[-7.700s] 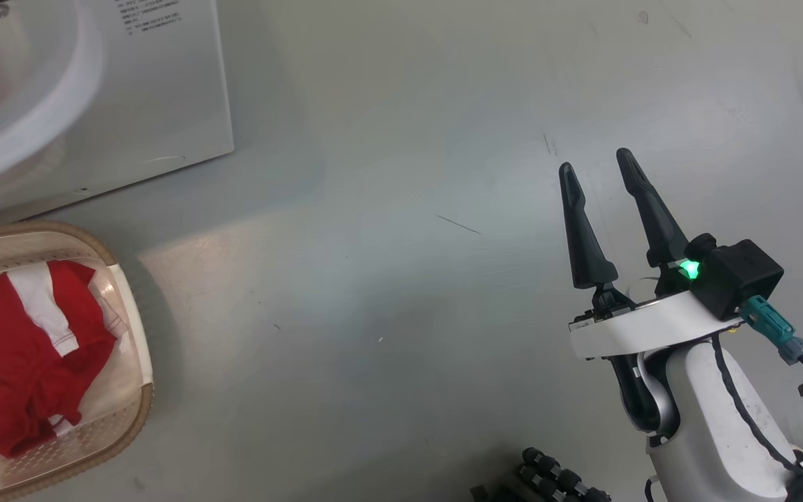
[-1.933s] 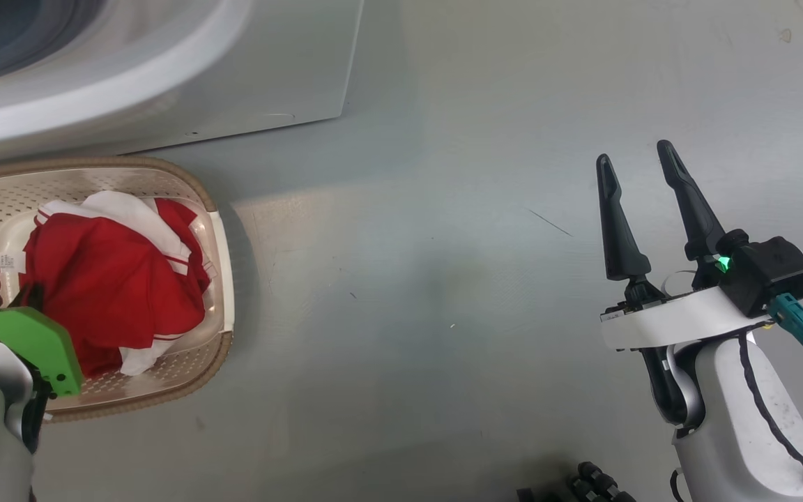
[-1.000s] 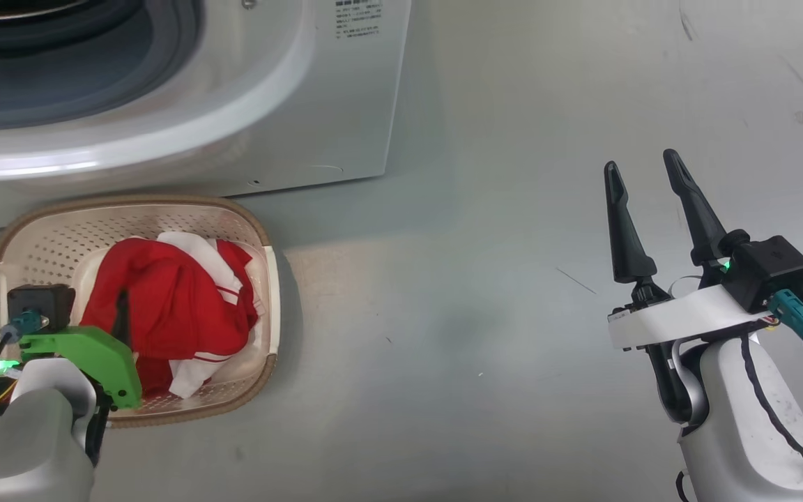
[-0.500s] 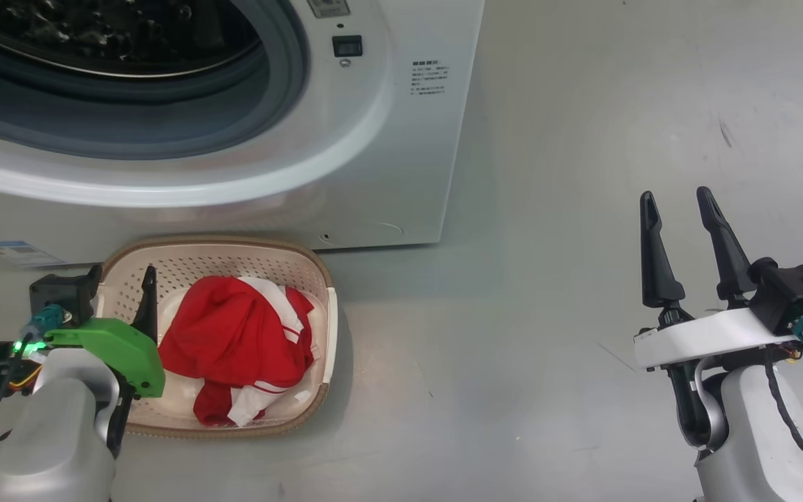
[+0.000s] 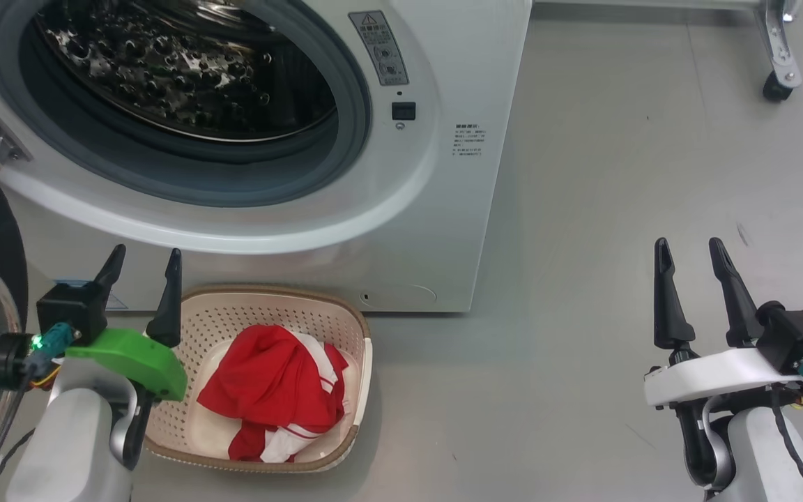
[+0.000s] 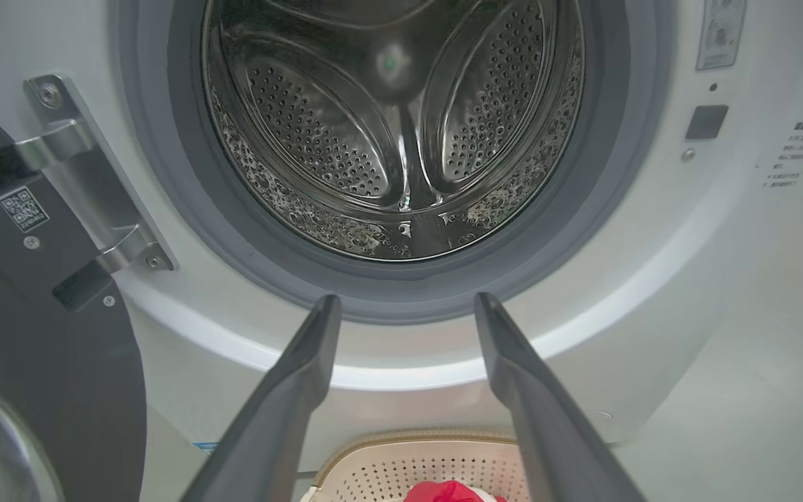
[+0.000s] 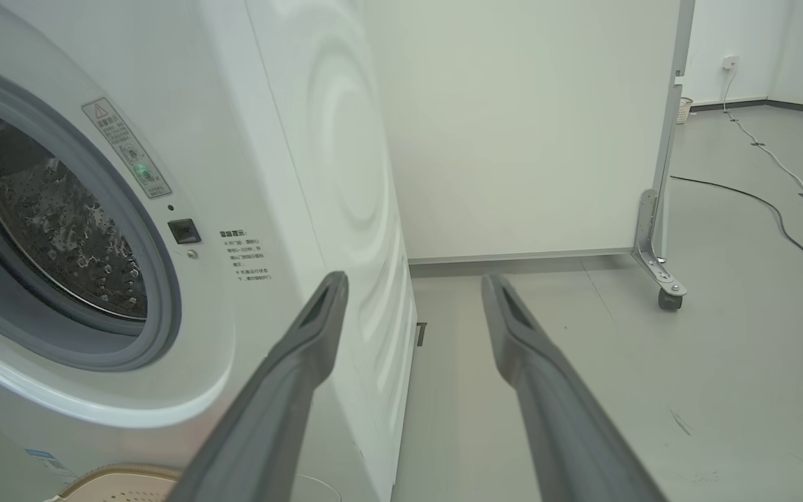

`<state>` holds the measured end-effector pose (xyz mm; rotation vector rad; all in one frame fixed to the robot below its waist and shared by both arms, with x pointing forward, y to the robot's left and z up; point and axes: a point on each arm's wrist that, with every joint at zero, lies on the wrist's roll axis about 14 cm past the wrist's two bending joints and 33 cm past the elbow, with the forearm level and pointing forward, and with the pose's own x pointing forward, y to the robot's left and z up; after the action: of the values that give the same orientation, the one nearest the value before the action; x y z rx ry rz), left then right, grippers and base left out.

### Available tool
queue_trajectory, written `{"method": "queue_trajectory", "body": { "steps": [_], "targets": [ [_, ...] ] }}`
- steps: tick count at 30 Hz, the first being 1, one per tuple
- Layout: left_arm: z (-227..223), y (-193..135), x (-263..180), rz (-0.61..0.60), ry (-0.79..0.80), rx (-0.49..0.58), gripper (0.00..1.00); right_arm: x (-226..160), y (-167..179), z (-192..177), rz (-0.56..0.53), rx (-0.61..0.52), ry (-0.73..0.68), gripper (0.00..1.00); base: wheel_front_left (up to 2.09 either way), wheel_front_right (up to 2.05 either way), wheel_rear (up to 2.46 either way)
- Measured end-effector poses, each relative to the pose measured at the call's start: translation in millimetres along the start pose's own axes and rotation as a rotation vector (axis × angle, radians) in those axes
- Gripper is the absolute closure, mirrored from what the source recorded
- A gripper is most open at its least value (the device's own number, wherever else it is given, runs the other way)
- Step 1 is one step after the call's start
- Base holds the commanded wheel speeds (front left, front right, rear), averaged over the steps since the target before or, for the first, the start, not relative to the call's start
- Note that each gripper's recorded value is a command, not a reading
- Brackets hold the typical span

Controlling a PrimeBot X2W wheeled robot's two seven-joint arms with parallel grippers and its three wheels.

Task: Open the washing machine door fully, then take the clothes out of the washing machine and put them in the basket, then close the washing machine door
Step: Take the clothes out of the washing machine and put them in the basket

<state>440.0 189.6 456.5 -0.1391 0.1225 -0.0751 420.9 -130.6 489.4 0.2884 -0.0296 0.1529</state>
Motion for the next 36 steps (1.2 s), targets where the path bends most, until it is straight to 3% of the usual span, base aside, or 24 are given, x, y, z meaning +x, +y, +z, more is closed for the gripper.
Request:
{"method": "queue_trajectory", "body": {
  "steps": [7,36],
  "targets": [
    [31,-5,-21,-0.008,-0.112,-0.019,0.0,-13,6,11,0.011,-0.001,-0.025,0.0,0.0,0.0,0.0],
    [27,-24,-51,-0.046,-0.142,-0.052,0.0,-27,2,19,-0.002,-0.002,-0.048,0.0,0.0,0.0,0.0]
  ]
}}
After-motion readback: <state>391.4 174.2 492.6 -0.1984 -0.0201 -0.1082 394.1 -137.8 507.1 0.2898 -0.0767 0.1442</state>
